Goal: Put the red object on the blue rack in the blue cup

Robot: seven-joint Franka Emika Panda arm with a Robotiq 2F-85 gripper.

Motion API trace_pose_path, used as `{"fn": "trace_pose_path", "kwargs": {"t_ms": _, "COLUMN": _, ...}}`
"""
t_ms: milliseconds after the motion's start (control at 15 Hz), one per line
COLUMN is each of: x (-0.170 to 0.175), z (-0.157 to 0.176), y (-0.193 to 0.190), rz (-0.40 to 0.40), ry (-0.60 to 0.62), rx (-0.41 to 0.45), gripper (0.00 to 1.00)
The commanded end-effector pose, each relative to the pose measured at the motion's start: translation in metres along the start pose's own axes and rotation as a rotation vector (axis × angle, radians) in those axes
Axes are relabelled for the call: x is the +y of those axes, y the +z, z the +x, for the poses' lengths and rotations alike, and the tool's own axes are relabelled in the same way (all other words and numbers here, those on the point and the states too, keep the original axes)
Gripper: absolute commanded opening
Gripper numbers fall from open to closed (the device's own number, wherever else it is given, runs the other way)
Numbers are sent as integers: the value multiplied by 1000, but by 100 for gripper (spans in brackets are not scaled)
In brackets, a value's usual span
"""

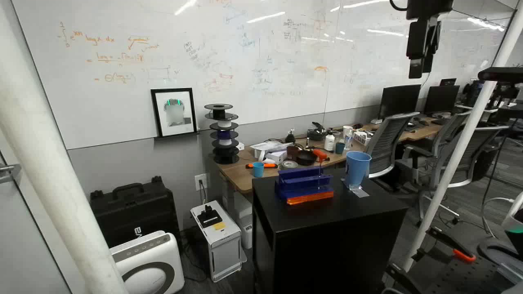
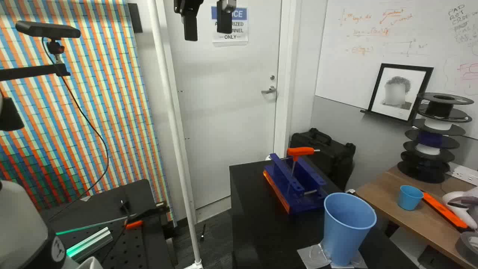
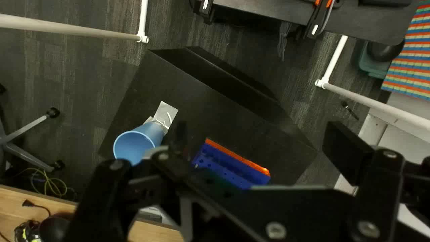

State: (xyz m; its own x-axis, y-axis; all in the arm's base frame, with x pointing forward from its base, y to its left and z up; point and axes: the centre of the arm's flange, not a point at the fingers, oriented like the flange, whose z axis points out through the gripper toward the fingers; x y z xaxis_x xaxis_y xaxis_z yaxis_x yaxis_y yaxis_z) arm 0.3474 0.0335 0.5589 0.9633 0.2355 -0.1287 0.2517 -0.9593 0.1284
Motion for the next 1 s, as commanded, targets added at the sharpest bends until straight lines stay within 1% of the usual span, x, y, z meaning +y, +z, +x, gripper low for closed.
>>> {"fn": "trace_pose_path", "kwargs": {"t_ms": 0, "x": 0, "z": 0, "y": -2, "rz": -1, "ry": 0, "rx": 4, "gripper": 100}}
{"fn": "trace_pose_path", "kwargs": {"t_ms": 400, "x": 0, "z": -2, "y": -7, "rz": -3, "ry": 2, "rx": 17, "gripper": 100}}
{"fn": "trace_pose_path", "kwargs": {"t_ms": 467, "x": 3, "z": -1, "y": -8, "rz": -32, "ry": 45, "rx": 68, "gripper": 100}}
{"fn": "trace_pose_path", "kwargs": {"t_ms": 533, "x": 14, "z": 6, "y": -7, "rz": -32, "ry": 64, "rx": 92, "gripper": 100}}
{"fn": "trace_pose_path", "kwargs": {"t_ms": 800, "x": 70, "z": 51, "y": 8, "rz": -9, "ry": 188, "rx": 199, "gripper": 100}}
{"fn": "trace_pose_path", "kwargs": {"t_ms": 933, "x": 91, "z": 79, "y": 29, "rz": 13, "ry": 224, "rx": 217, "gripper": 100}}
